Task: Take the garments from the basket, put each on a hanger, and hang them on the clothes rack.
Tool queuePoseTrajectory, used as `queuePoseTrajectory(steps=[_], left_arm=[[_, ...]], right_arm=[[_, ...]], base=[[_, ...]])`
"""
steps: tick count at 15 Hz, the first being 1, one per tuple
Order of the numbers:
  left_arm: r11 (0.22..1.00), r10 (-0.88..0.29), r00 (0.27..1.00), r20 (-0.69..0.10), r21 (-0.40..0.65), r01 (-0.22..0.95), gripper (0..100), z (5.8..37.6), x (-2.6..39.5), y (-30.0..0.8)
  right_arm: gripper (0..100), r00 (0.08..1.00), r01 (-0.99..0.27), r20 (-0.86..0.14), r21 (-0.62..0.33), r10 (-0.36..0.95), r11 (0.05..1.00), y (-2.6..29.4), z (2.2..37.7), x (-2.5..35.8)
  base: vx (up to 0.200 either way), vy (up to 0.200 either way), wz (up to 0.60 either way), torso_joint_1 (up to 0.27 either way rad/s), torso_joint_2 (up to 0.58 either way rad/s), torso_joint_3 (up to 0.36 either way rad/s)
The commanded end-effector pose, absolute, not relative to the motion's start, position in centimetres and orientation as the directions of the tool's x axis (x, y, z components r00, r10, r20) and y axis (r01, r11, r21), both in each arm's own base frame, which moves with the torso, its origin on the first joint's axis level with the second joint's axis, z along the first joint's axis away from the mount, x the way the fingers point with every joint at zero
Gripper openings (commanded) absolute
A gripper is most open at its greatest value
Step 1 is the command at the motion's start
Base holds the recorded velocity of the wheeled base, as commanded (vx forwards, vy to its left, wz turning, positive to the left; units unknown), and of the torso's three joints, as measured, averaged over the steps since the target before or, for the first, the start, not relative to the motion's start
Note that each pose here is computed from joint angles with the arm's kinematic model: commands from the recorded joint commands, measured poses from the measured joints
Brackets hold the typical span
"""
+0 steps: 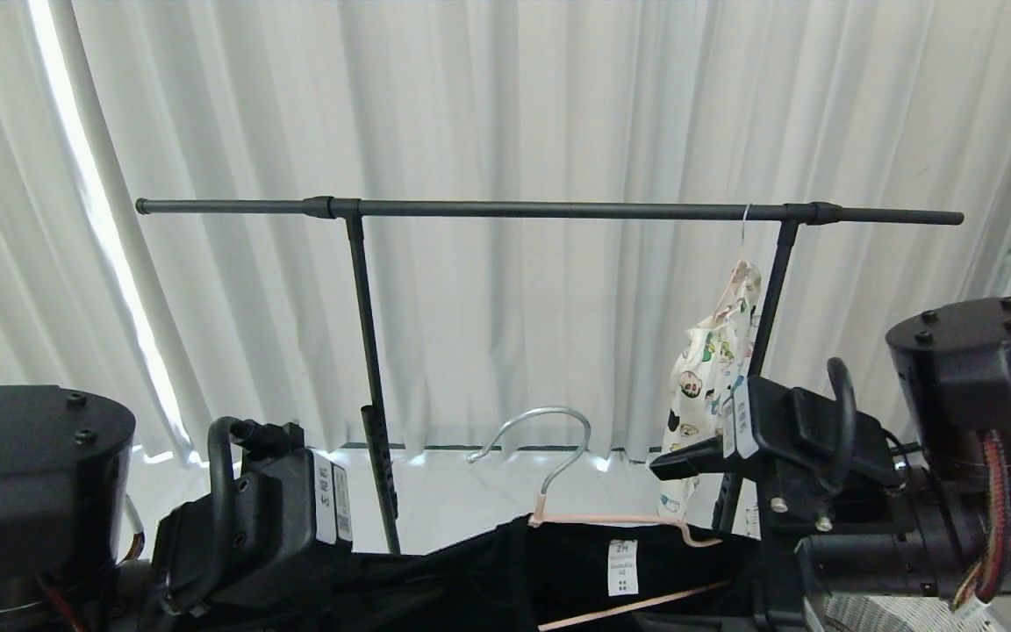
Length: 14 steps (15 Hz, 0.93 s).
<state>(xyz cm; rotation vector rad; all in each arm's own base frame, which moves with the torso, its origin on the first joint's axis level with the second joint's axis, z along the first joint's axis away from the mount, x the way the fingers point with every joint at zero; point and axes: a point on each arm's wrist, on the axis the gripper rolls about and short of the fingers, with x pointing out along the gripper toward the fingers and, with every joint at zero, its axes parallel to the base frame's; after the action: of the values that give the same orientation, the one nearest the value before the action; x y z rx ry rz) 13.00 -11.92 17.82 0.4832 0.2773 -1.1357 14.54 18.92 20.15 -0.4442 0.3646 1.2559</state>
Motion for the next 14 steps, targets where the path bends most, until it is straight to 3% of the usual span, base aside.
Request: queuePoseTrajectory(steps=[1,12,13,14], left_arm=[[0.321,-0.805,0.392,-0.445,0.229,0.919,0,17.9,12.74,-12.07],[0.258,-0.833,0.338,-0.439,0.232,0.938,0,18.11,11.93,-12.98],[0.258,-0.833,0.338,-0.439,0.232,0.938,0,18.11,11.93,-12.98],[0.258,-0.833,0.338,-0.437,0.233,0.938,0,18.15,11.94,-12.99]], right_arm=[[100,0.241,-0.97,-0.524,-0.107,0.817,0.218,20.03,19.32,14.7],[100,0.187,-0.981,-0.581,-0.064,0.792,0.185,20.07,18.81,14.2],[0,0.187,-0.981,-0.581,-0.064,0.792,0.185,20.07,18.81,14.2],[0,0.187,-0.981,-0.581,-0.064,0.792,0.185,20.07,18.81,14.2]], base=[[0.0,0.0,0.0,0.0,0.0,0.0],[0.0,0.0,0.0,0.0,0.0,0.0],[0.0,0.0,0.0,0.0,0.0,0.0],[0.0,0.0,0.0,0.0,0.0,0.0]])
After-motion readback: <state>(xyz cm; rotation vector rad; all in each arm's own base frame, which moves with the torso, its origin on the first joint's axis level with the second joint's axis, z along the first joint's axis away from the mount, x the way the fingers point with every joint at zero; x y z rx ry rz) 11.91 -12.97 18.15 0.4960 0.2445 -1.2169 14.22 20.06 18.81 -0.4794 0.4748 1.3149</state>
